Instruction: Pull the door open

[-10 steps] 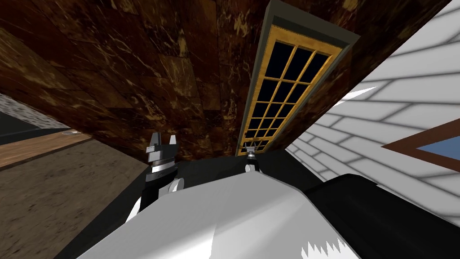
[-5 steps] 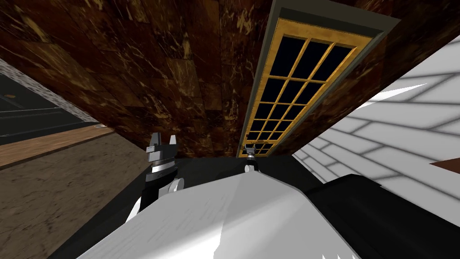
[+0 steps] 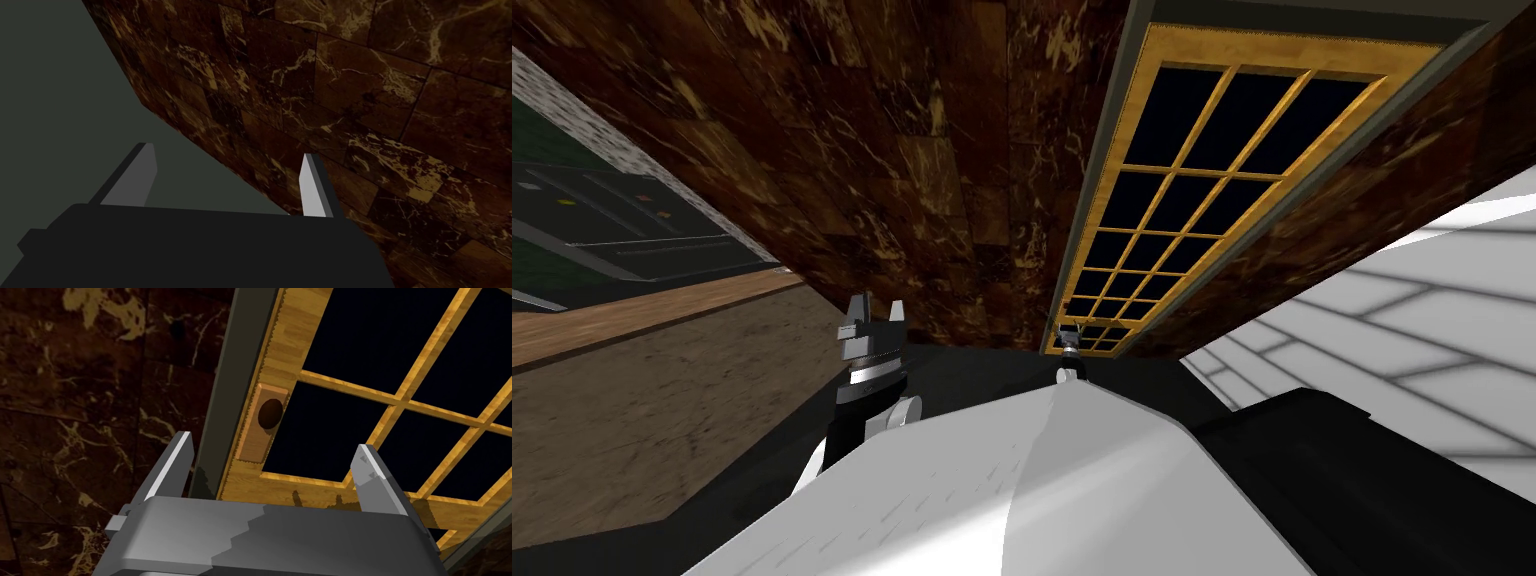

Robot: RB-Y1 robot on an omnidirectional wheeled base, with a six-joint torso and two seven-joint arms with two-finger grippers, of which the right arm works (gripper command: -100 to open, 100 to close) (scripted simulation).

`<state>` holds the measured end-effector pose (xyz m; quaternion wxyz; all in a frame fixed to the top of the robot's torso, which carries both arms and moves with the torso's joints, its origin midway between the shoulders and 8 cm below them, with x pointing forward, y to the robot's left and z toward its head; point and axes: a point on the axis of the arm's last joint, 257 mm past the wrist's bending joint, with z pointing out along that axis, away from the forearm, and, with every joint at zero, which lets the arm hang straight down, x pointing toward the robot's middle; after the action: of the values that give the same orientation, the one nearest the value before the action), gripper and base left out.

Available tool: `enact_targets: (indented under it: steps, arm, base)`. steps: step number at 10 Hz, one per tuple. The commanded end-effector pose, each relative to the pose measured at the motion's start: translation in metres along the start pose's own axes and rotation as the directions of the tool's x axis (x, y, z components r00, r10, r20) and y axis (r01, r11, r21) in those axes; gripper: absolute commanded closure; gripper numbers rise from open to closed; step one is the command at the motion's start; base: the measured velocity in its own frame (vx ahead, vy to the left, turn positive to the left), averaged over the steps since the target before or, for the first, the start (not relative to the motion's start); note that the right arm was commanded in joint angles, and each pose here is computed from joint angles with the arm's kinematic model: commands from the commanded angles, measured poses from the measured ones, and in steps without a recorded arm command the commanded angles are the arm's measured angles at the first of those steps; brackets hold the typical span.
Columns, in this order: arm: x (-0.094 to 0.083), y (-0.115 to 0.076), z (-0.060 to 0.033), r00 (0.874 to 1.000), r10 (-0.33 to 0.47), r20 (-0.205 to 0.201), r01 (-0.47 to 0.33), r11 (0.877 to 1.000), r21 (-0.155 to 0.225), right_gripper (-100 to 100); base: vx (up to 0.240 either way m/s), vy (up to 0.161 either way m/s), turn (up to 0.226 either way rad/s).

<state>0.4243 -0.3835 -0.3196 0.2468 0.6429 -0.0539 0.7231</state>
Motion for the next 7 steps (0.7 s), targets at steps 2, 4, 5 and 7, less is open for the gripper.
enact_targets:
  steps: [2,4,5,7]
  arm:
    - [-0.018,0.001,-0.0024,0.998,0.053,0.037,-0.053,0.998,-0.014,-100]
    - [-0.027,0.002,-0.004,0.995,0.08,0.056,-0.078,0.997,-0.023,-100]
    - [-0.031,0.003,-0.0049,0.994,0.091,0.065,-0.09,0.996,-0.028,-100]
    - [-0.043,0.004,-0.0076,0.988,0.126,0.089,-0.122,0.992,-0.042,-100]
  base:
    - [-0.006,-0.142,0.187]
    - [-0.013,-0.158,0.221]
    - [-0.003,-0.11,0.122]
    - [-0.01,-0.11,0.184]
